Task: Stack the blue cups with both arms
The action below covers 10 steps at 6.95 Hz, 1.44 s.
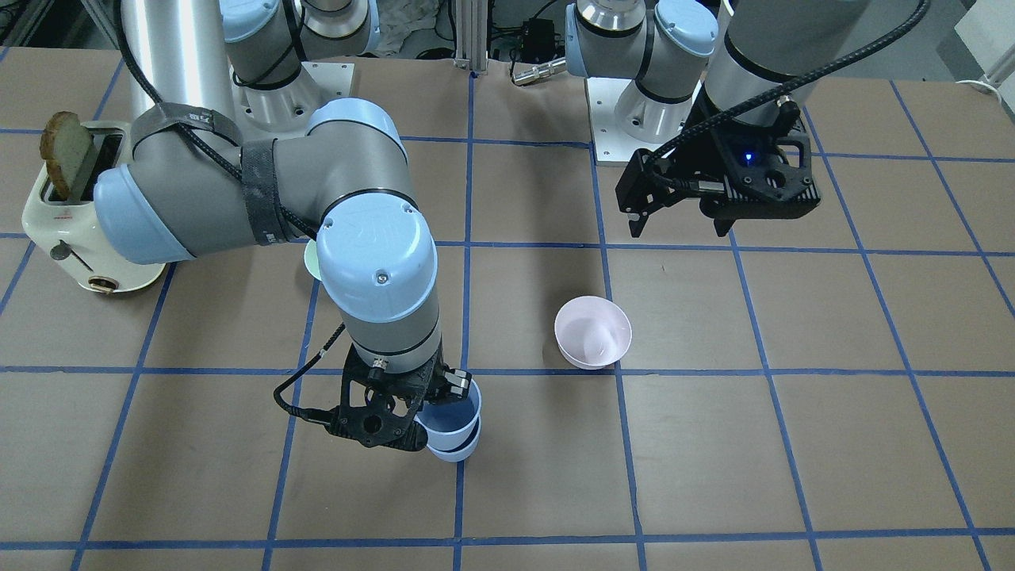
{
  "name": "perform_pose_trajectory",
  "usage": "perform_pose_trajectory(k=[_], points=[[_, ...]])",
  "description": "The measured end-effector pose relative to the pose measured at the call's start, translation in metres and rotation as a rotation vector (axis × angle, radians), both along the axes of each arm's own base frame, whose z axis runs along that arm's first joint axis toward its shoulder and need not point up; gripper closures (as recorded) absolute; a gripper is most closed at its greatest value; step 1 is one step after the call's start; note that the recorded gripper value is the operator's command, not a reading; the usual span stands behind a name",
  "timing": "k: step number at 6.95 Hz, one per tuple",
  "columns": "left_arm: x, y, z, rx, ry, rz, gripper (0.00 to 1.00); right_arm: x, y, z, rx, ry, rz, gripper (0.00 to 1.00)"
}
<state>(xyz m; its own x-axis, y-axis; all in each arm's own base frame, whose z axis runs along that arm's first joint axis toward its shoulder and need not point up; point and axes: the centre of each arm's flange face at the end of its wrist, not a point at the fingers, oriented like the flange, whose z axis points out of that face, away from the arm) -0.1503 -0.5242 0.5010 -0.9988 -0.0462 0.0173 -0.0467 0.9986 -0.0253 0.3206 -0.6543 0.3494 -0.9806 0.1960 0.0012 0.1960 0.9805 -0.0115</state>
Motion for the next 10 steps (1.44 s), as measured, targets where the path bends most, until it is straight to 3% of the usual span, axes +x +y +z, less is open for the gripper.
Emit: perform_pose_trajectory(k=[1, 2, 5, 8, 10], points=[[0.0, 0.0, 0.0, 0.0, 0.0, 0.0, 0.0, 0.001, 0.0, -0.005, 0.01, -0.002, 0.005, 0.18], [0.0, 0.0, 0.0, 0.0, 0.0, 0.0, 0.0, 0.0, -0.001, -0.011, 0.018, -0.003, 0.011, 0.01], [0.0, 0.001, 0.001, 0.0, -0.002, 0.001, 0.0, -0.03, -0.017, 0.0, 0.011, -0.002, 0.018, 0.0], [0.0, 0.002, 0.002, 0.0, -0.002, 0.001, 0.0, -0.14, -0.032, 0.052, 0.011, 0.031, 0.097, 0.01], [0.0, 0.002, 0.002, 0.001, -0.001, 0.001, 0.0, -0.185, 0.006, 0.084, 0.026, 0.03, 0.118, 0.0]])
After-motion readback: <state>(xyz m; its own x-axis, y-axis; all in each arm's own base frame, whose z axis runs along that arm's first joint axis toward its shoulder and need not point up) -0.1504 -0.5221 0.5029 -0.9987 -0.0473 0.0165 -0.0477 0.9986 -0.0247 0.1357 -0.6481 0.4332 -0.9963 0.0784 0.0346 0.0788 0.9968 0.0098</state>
